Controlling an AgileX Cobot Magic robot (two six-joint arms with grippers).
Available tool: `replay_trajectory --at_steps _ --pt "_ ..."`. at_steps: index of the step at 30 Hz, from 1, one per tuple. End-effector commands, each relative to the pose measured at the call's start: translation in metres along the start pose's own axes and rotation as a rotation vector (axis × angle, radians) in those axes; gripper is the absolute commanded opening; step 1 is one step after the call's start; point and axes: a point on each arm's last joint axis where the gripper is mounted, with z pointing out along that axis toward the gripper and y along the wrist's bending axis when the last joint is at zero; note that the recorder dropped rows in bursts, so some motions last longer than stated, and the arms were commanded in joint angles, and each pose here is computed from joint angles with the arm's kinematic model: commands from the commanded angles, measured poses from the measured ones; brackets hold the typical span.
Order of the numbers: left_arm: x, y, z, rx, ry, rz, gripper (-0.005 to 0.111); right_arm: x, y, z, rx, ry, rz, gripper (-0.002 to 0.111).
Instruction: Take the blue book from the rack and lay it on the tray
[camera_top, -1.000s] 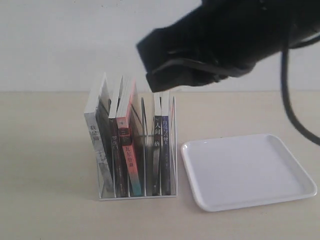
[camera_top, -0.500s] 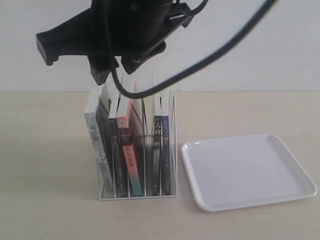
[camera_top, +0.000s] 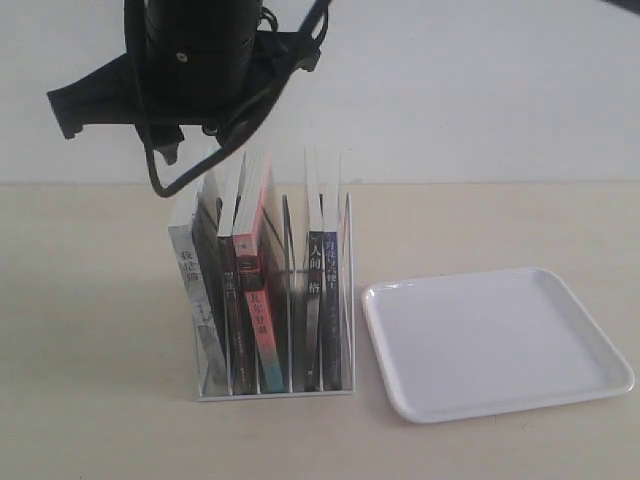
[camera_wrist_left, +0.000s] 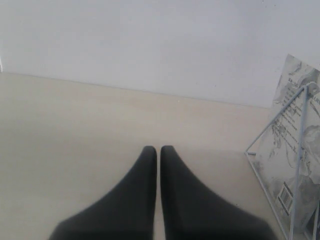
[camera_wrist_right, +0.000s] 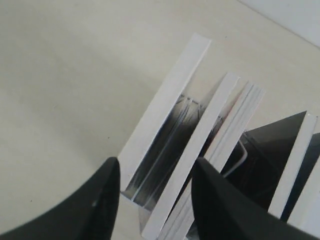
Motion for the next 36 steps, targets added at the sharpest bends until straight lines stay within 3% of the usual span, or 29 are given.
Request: replay_trajectory --at_steps 1,10,17,25,36 --pt "-0.002 0.0 0.0 0.0 -0.009 -0.02 0.004 -0.003 0.0 0.014 0.036 -0.018 0.02 0.042" --pt "-0.002 0.0 0.0 0.0 -0.009 -0.02 0.004 -0.004 -0.026 0.04 0.076 0.032 0.144 0.042" --pt "-0.002 0.0 0.0 0.0 -0.009 -0.02 0.004 -0.008 -0.017 0.043 -0.002 -0.016 0.162 0.042" --pt "-0.002 0.0 0.0 0.0 -0.009 -0.02 0.004 -0.002 -0.014 0.07 0.028 0.025 0.14 0.042" --pt "-0.002 0.0 0.0 0.0 -0.009 -0.02 0.004 -0.003 -0.021 0.072 0.093 0.01 0.107 0.042"
